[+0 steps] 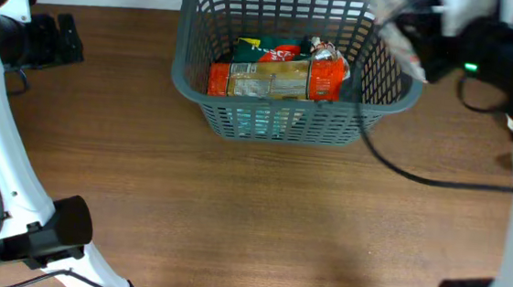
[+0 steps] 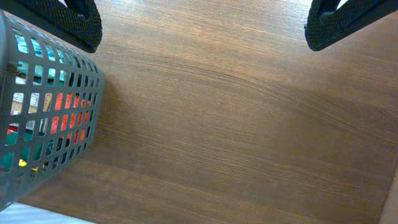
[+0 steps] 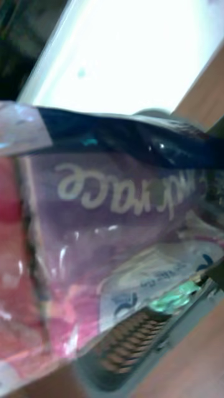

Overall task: Pack container
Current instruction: 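Carry the tissue packs into the basket and release them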

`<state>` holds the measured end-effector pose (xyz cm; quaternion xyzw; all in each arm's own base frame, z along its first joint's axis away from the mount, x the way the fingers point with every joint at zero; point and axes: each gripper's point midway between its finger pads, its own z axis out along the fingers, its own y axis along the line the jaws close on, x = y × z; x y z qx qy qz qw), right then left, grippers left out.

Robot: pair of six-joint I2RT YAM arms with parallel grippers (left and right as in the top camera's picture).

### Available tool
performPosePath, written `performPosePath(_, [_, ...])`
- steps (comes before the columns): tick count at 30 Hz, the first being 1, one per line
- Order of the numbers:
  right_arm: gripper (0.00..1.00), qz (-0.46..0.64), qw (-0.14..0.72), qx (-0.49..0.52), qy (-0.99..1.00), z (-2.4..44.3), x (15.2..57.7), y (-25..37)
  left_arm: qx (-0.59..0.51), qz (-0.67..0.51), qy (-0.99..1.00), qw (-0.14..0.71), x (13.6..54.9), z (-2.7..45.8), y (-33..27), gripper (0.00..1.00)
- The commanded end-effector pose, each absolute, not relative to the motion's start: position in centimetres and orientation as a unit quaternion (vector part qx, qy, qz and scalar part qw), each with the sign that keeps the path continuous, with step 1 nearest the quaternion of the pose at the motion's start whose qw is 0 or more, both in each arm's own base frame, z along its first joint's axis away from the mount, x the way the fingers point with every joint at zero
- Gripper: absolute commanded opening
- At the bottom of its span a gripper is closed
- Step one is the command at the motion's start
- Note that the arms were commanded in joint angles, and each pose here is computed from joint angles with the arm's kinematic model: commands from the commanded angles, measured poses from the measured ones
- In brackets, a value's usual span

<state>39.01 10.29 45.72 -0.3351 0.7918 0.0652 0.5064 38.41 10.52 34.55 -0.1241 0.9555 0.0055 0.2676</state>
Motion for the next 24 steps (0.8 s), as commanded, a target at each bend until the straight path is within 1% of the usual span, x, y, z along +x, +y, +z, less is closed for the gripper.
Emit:
performPosePath(1, [0.04,0.013,0.489,-0.478,0.729,43.4,40.5,14.0,-0.130,0.006,0.953,0.274,38.2,35.1,10.6,0.99])
performPosePath(6, [0.04,-0.038,0.439,-0.532,0.723,38.8,43.8,15.6,-0.130,0.006,0.953,0.274,38.2,35.1,10.6,0.99])
performPosePath(8, [0.04,-0.036,0.416,-0.552,0.722,36.4,45.0,16.3,-0.130,0.006,0.953,0.274,38.2,35.1,10.6,0.99])
performPosePath(15, [0.04,-0.024,0.338,-0.567,0.751,28.3,48.3,17.8,-0.130,0.006,0.953,0.274,38.2,35.1,10.6,0.99])
performPosePath(16, [0.04,-0.026,0.318,-0.569,0.758,26.3,48.9,17.9,-0.130,0.006,0.953,0.274,38.2,35.1,10.6,0.99])
performPosePath(21, [0.04,-0.010,0.276,-0.570,0.774,22.5,49.1,18.7,-0.130,0.006,0.953,0.274,38.2,35.1,10.6,0.99])
performPosePath(22, [0.07,-0.010,0.271,-0.568,0.777,22.0,49.2,18.9,-0.130,0.006,0.953,0.274,38.2,35.1,10.6,0.99])
performPosePath(23, [0.14,-0.010,0.266,-0.568,0.779,21.5,49.3,18.9,-0.130,0.006,0.953,0.274,38.2,35.1,10.6,0.99])
performPosePath(24, [0.31,-0.008,0.263,-0.565,0.782,21.2,49.3,19.0,-0.130,0.006,0.953,0.274,38.2,35.1,10.6,0.99])
